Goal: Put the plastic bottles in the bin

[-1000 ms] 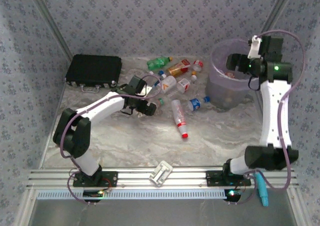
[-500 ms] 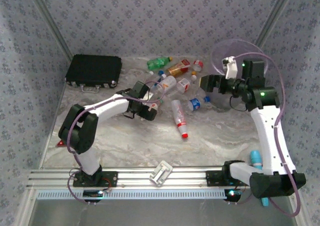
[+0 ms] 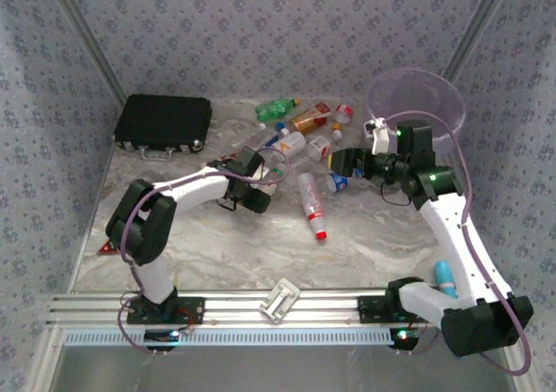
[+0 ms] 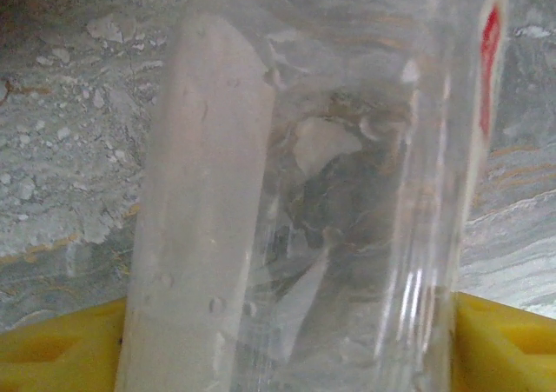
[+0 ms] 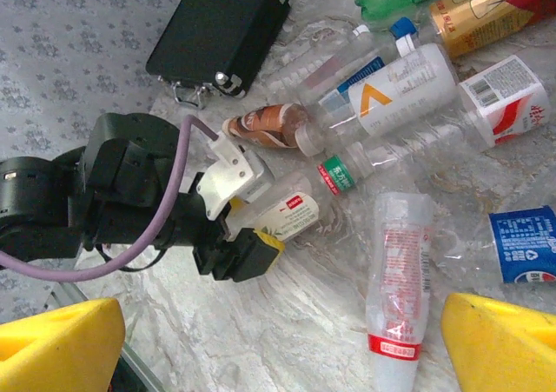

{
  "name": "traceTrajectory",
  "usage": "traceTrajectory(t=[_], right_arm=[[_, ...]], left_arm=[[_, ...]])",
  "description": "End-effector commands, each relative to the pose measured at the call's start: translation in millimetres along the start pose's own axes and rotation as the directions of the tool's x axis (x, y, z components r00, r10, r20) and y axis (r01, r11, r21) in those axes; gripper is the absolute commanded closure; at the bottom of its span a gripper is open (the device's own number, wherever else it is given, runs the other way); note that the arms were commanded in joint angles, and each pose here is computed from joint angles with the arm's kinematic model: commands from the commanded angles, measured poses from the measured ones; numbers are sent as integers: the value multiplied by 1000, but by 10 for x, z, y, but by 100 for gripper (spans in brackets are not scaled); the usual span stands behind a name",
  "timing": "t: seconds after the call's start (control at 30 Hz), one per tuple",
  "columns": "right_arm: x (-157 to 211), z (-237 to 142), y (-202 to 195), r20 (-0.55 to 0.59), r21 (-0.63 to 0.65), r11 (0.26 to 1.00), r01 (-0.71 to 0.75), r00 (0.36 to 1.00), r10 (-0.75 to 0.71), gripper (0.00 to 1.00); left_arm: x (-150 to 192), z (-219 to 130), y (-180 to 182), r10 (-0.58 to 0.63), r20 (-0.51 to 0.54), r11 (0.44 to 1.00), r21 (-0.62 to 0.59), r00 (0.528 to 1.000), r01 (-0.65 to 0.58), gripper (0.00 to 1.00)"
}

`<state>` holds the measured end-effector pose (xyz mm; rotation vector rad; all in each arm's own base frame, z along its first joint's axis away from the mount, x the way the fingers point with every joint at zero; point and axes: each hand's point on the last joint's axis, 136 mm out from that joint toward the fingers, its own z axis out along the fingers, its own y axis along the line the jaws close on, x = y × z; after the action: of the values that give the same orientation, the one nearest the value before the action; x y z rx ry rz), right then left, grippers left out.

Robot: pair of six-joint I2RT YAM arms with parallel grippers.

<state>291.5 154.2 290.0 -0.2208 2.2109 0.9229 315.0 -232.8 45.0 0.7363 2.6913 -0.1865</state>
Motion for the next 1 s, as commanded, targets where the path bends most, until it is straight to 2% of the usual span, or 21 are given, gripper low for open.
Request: traceTrajectory(t=[0.0, 0.27, 0.4, 0.5, 0.7, 0.87, 0.97], right_arm=[[-90, 24, -15, 72, -3, 999, -33, 997, 33, 5], [-106, -37, -22, 106, 11, 999, -54, 993, 52, 4], [-132, 25, 49, 104, -56, 994, -95, 989, 101, 4], [-220, 124, 173, 115, -149, 982, -118, 984, 136, 4], [-323, 440, 338, 112, -203, 974, -103, 985, 128, 6], [-421, 697, 453, 113, -229, 967, -114, 983, 143, 8], [-481, 856, 503, 107, -246, 962, -120, 983, 150, 8]], left_arm=[[1, -113, -12, -5, 8, 1000, -11, 1000, 5, 32], [-78, -513, -11, -60, 112, 998, -3, 992, 60, 36], [-148, -821, -30, -106, 206, 994, 30, 973, 103, 37], [-234, -1068, -115, -150, 298, 986, 109, 943, 123, 38], [-422, -1459, -391, -274, 447, 931, 346, 852, 118, 48], [-483, -1676, -503, -364, 510, 875, 474, 779, 99, 58], [-472, -1730, -557, -396, 513, 848, 523, 761, 89, 64]])
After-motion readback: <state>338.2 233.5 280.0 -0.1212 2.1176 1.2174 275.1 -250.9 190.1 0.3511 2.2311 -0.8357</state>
